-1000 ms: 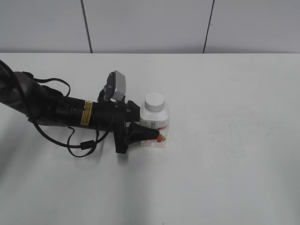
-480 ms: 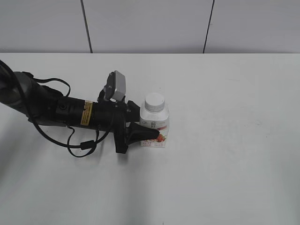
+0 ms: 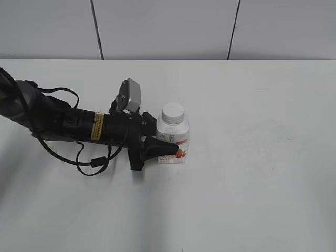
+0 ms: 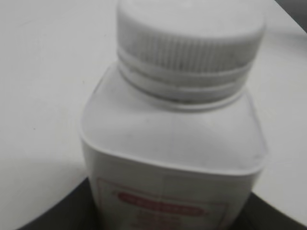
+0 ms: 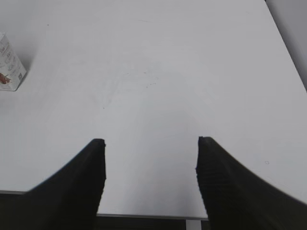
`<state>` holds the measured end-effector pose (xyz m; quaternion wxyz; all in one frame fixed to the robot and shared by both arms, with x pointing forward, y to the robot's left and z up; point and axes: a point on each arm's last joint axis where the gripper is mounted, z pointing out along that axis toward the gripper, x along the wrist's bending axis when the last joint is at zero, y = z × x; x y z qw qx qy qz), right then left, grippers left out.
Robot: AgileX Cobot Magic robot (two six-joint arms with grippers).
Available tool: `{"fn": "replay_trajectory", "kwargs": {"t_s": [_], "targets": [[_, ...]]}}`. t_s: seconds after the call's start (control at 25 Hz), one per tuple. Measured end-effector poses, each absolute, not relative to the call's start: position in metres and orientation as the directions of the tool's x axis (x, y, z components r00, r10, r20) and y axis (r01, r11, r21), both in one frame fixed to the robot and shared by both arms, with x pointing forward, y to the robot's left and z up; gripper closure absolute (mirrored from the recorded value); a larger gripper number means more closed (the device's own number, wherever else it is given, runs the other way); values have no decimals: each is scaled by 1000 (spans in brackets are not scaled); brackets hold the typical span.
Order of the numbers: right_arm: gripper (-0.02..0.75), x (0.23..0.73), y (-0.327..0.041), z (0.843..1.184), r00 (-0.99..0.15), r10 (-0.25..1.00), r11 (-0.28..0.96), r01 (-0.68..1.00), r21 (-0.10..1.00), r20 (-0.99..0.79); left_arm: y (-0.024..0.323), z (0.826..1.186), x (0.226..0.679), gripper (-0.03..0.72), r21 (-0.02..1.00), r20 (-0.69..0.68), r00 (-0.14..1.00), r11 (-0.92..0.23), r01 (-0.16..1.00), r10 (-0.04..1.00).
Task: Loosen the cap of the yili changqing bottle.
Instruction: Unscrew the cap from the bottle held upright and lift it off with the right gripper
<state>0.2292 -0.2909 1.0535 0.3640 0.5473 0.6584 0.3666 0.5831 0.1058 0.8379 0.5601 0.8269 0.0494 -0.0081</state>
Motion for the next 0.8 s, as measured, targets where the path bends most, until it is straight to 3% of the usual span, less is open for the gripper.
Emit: {"fn": "replay_trajectory", "kwargs": {"t_s": [0.32, 0.8], "targets": [[258, 230, -291, 1066, -134, 988, 126, 446, 886, -73, 106, 838, 583, 330, 926, -69, 995, -366, 93, 77], [258, 321, -281, 1120, -185, 979, 70, 707, 704, 88, 106, 838, 584, 330, 926, -70, 994, -365, 94, 79]]}}
